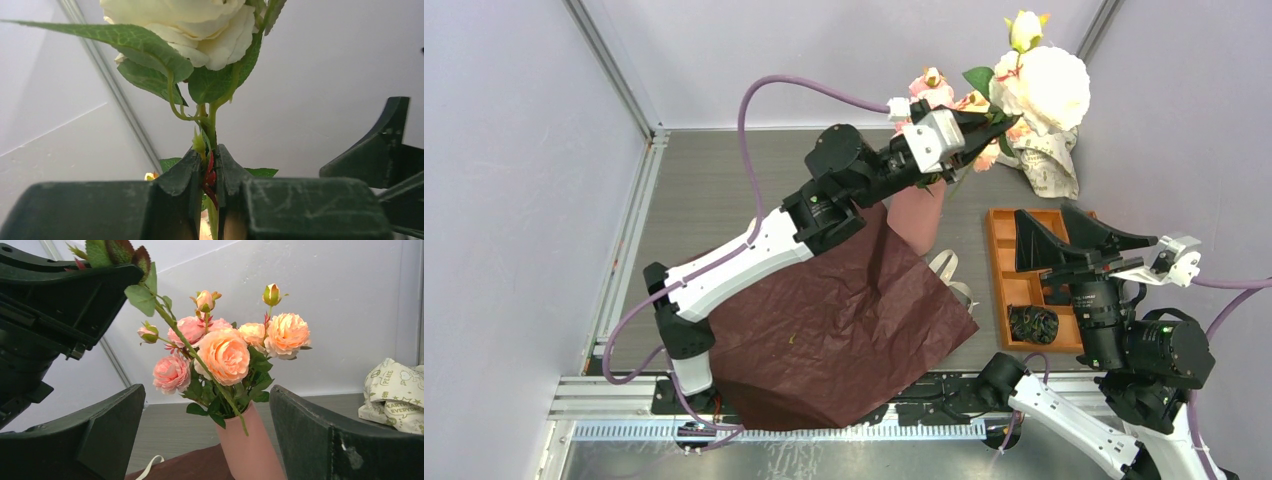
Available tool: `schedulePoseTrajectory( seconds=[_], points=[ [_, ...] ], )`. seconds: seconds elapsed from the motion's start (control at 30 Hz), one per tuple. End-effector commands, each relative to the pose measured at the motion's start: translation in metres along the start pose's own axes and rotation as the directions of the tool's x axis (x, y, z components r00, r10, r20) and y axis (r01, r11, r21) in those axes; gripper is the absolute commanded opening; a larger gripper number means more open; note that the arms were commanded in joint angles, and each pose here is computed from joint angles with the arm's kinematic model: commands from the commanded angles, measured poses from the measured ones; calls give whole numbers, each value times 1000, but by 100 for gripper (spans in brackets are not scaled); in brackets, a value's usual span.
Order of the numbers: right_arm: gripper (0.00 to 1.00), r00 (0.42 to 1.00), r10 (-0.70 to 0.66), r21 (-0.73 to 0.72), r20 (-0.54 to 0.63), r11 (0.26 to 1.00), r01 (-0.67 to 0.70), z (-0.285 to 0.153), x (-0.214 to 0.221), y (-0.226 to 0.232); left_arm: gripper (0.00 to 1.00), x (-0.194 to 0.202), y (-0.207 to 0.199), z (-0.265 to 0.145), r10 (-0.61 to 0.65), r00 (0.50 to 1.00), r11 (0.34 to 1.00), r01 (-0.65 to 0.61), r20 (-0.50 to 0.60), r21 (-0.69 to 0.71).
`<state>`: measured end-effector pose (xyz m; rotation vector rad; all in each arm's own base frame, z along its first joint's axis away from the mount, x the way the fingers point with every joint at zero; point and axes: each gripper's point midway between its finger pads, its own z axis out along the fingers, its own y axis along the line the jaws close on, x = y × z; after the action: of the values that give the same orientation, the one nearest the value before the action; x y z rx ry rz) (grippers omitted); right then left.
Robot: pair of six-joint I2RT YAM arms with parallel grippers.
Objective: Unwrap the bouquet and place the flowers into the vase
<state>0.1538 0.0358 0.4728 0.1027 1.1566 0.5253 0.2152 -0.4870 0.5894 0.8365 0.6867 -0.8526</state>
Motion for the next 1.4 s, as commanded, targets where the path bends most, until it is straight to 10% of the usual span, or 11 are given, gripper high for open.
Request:
schedulePoseTrajectory(
  seconds=[0.0, 0.9, 1.37],
  points=[
    [99, 1000, -16, 5, 19, 1000, 16, 5, -4, 1, 12, -32, 32, 2, 156, 987, 980, -150, 39, -134],
    [100, 1000, 30, -15, -1, 999, -30, 12, 7, 10, 13, -88, 67, -27, 222, 974, 938, -203, 38, -280],
    [100, 999, 36, -18, -17, 999, -36, 16, 16, 14, 13, -27, 65, -49, 137, 988, 925, -153, -71, -347]
  ],
)
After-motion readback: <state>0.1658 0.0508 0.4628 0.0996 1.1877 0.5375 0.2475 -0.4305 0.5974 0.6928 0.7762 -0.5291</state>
